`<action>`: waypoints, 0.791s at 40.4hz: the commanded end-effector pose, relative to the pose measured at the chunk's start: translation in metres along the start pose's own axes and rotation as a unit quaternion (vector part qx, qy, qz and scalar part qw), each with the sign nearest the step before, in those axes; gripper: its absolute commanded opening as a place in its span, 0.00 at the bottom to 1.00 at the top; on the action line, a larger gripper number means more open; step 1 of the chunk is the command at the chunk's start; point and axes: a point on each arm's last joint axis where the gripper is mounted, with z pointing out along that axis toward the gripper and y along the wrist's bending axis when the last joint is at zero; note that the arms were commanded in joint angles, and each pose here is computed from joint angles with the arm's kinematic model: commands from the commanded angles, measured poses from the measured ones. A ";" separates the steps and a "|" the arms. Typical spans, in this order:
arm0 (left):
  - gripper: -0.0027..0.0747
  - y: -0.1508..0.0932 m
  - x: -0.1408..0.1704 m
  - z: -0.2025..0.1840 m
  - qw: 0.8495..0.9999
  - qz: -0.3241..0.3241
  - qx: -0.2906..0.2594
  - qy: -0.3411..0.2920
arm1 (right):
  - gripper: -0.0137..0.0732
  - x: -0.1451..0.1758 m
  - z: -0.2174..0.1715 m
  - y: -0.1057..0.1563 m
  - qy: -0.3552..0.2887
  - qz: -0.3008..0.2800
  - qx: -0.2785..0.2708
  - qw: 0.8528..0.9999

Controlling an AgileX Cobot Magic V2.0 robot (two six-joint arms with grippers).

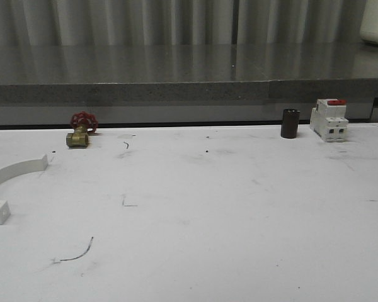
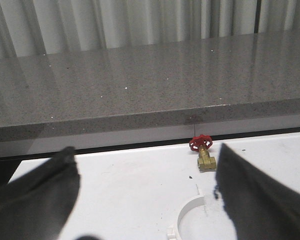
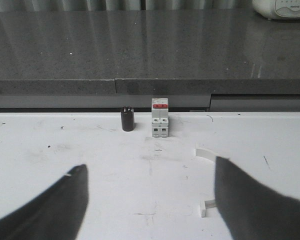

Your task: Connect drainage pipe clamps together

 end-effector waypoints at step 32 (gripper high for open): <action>0.76 0.010 -0.026 0.125 0.939 -0.070 0.037 0.334 | 0.90 -0.017 -0.002 0.000 -0.046 -0.010 0.004 0.999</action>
